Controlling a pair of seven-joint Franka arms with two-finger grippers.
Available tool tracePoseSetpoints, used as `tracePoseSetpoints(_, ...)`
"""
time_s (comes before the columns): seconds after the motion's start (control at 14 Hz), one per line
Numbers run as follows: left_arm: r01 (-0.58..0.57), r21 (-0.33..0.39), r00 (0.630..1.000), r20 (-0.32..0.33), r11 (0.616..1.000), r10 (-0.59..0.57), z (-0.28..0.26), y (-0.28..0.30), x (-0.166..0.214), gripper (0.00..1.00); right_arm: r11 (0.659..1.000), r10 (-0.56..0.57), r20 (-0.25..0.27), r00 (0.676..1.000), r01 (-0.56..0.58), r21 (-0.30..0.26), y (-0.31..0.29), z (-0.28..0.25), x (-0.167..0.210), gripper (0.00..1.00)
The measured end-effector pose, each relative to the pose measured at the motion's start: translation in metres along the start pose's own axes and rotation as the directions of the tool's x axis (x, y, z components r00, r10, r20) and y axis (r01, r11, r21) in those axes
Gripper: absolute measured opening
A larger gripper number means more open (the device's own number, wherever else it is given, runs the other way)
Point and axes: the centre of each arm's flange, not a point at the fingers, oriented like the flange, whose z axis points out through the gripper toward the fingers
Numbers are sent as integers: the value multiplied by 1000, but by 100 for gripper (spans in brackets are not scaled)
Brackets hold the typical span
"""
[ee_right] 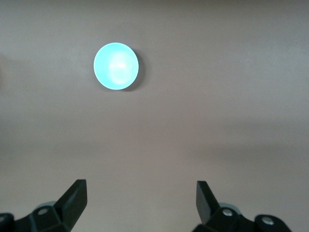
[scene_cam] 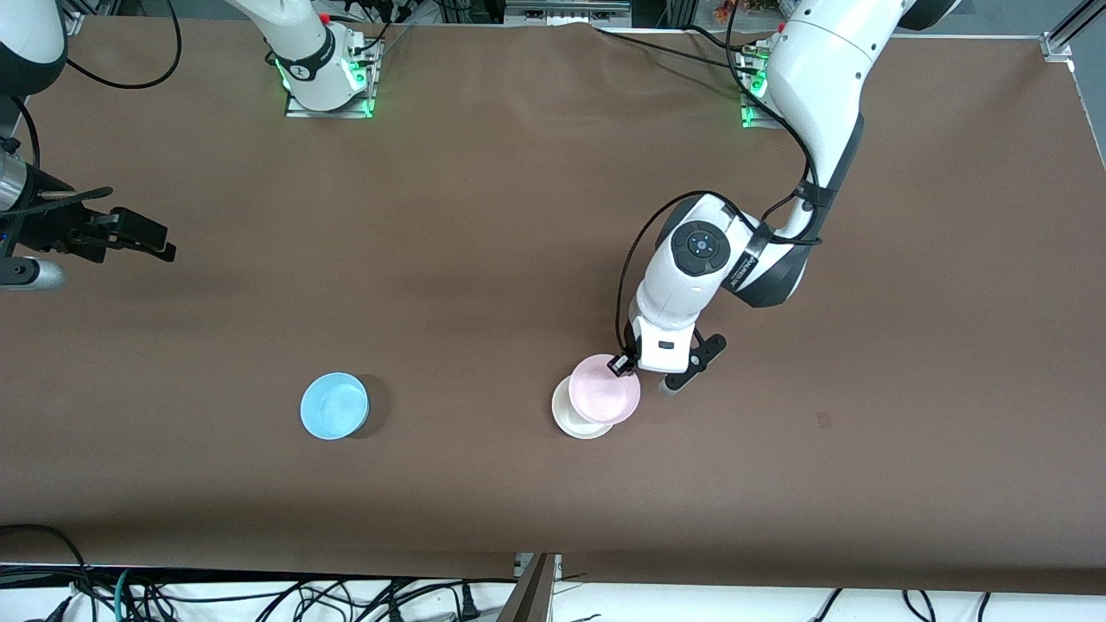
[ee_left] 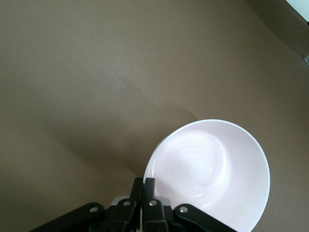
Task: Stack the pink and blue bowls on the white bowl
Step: 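Lower the pink bowl into the white bowl and open the left gripper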
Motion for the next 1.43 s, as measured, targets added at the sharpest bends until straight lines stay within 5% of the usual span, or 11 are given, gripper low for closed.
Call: tracePoseSetpoints(1.43,58,-36,998,-33,998,-59,23,14,-26,3,1000,10,-12,1000,-10,-2,6,1,3,100)
